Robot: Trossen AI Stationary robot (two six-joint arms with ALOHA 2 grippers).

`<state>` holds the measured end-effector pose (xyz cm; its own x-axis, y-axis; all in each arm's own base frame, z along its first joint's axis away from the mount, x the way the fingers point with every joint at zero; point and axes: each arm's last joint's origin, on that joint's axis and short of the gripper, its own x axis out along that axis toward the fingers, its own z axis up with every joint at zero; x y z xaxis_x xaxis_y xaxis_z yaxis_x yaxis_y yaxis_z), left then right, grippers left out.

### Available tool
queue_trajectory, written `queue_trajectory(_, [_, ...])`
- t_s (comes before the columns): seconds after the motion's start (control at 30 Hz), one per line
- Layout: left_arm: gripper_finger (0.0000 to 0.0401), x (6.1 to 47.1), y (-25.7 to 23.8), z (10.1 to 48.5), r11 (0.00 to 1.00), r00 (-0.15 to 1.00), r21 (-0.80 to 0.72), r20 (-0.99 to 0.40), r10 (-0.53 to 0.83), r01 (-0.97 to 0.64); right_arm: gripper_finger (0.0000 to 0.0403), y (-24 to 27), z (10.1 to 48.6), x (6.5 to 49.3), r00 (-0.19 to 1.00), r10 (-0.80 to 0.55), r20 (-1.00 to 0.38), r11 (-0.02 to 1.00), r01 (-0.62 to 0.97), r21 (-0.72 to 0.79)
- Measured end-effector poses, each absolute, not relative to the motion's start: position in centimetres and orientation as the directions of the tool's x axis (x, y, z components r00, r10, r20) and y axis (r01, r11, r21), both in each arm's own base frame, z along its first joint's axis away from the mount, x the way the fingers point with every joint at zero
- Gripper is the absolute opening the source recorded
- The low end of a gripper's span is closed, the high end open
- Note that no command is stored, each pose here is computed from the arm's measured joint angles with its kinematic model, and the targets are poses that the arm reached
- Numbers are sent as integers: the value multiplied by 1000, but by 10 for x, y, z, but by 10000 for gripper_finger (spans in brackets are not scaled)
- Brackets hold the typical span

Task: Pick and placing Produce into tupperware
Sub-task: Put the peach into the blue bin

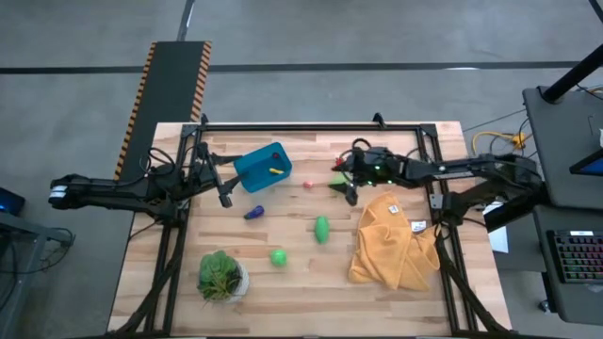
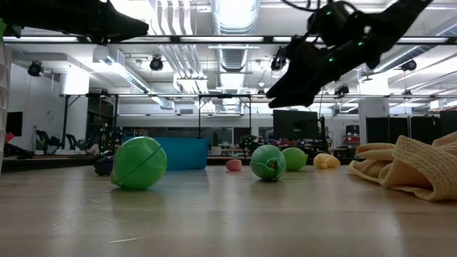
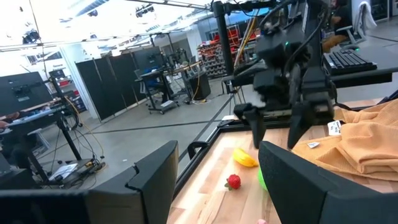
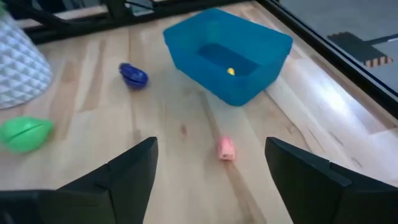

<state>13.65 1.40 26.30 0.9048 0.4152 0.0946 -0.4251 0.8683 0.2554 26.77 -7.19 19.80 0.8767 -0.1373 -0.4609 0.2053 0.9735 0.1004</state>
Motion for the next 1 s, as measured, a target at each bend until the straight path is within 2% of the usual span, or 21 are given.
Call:
queue_trajectory(0.23, [209, 136, 14, 263, 868, 905, 255, 94, 415, -425, 283, -85, 182, 313, 838, -122, -531, 980, 186, 69])
queue_trajectory(0.4, [209, 136, 14, 263, 868, 905, 256, 94, 415, -425, 280, -96, 165, 340, 751, -105, -652, 978, 196, 69])
queue_trajectory(0.57, [209, 137, 14, 263, 868, 905, 256, 93, 415, -425, 274, -107, 153, 360, 654, -86, -751, 973, 216, 76])
queue_trajectory(1.0, [209, 137, 14, 263, 868, 905, 257, 92, 415, -424, 266, -117, 133, 393, 477, -34, -879, 982, 177, 58])
